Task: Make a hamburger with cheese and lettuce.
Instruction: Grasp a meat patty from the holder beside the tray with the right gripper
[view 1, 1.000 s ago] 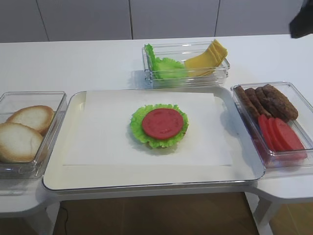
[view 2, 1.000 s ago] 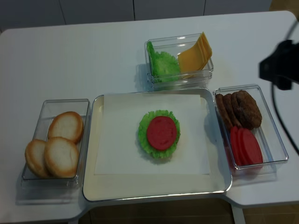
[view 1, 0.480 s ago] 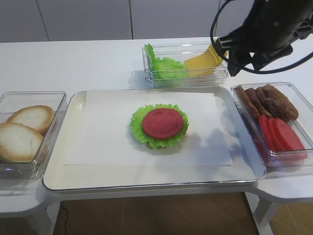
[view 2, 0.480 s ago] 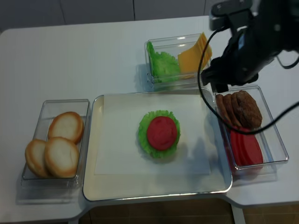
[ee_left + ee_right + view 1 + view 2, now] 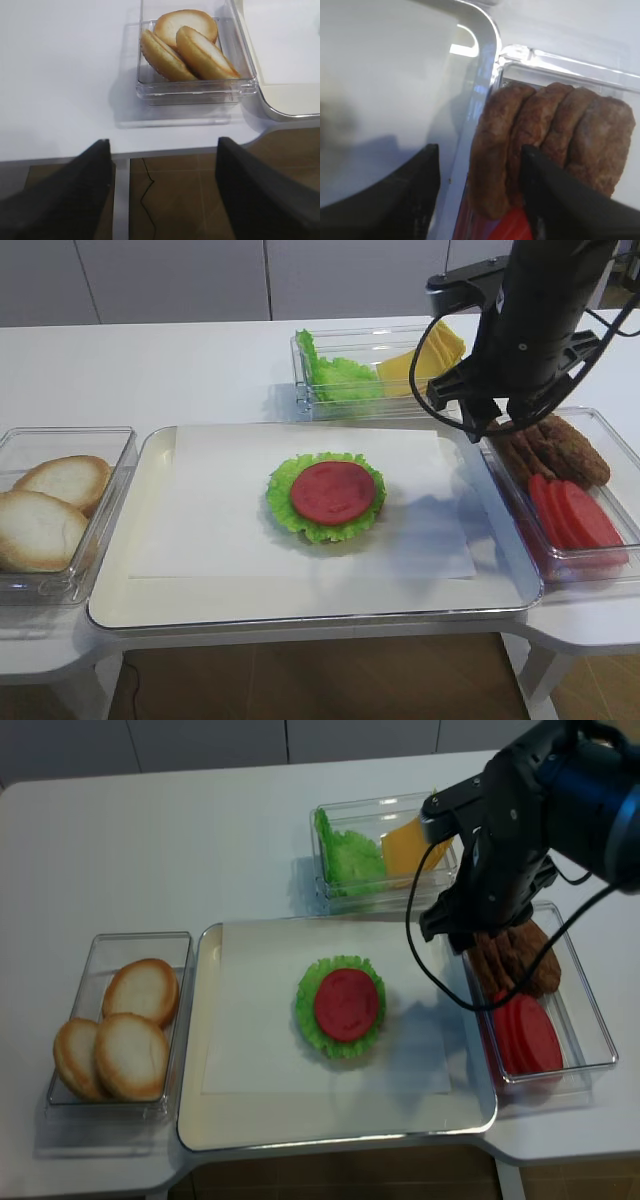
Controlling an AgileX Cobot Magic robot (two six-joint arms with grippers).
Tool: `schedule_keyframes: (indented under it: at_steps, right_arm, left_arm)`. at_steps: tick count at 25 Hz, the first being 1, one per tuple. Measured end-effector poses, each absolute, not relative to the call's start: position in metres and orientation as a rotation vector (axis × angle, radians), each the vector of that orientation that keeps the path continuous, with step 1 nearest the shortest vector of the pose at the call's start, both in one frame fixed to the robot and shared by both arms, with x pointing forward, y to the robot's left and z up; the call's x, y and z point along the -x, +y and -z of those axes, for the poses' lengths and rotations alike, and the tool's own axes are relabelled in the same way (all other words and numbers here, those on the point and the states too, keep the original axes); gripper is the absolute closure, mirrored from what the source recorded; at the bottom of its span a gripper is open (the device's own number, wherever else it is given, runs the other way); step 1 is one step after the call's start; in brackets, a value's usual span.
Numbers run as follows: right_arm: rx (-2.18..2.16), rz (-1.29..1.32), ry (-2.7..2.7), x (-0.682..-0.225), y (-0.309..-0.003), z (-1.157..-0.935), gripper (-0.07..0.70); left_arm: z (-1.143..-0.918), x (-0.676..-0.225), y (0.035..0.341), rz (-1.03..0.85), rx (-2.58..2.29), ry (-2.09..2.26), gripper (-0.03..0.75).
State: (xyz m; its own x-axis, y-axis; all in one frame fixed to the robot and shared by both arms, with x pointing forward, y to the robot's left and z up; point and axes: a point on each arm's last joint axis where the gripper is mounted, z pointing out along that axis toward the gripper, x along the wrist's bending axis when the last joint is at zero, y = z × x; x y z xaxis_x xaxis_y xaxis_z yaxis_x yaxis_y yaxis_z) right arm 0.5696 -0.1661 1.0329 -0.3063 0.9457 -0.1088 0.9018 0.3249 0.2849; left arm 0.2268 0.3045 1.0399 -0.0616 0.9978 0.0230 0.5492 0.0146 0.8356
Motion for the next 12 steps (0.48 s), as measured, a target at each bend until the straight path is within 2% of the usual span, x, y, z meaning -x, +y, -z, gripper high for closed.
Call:
schedule_keyframes:
  at_steps: [6,12]
  right_arm:
    - [-1.675,-0.205,2.354,-0.573,-0.164,-1.021,0.251]
    - [-1.667,-0.187,2.355,-0.575,-0.164,-1.018,0.307]
  left_arm:
    - [-1.040,-0.227,0.305,-0.928,-1.596,1.677,0.239]
    - [-1.040,-0.227,0.305,-0.928,-1.596,1.677,0.239]
